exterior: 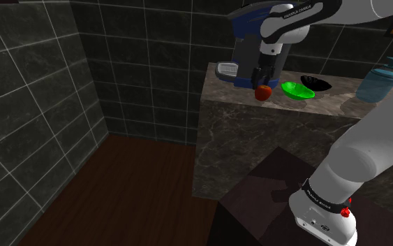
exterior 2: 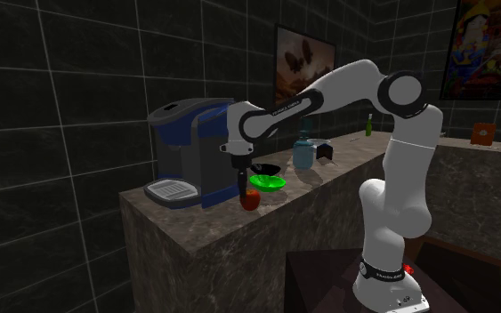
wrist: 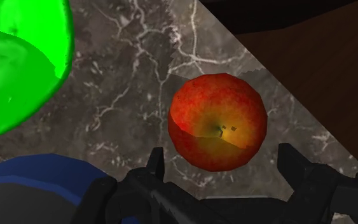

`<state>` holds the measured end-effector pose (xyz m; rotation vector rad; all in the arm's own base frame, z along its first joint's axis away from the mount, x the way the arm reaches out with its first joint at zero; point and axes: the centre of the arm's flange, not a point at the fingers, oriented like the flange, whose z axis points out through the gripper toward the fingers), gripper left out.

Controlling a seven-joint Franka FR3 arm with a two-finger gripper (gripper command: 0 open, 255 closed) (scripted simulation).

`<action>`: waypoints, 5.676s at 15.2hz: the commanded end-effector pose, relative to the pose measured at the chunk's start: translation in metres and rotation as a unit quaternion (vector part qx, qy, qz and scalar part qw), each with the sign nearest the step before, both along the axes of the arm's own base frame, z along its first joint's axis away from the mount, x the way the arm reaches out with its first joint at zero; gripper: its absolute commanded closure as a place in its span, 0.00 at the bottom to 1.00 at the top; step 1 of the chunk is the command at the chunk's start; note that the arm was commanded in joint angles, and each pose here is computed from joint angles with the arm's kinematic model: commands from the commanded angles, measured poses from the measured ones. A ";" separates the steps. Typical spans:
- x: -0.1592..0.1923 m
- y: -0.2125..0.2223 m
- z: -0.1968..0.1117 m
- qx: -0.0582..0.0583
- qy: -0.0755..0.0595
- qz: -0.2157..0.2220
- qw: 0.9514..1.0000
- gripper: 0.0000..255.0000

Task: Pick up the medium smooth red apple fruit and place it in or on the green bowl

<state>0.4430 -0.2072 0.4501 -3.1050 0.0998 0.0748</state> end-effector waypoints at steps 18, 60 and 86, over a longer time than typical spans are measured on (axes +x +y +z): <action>-0.001 0.000 -0.021 0.001 0.003 0.000 1.000 1.00; -0.090 -0.185 0.096 0.001 0.003 0.000 1.000 1.00; -0.090 -0.185 0.030 0.001 0.003 0.000 1.000 0.00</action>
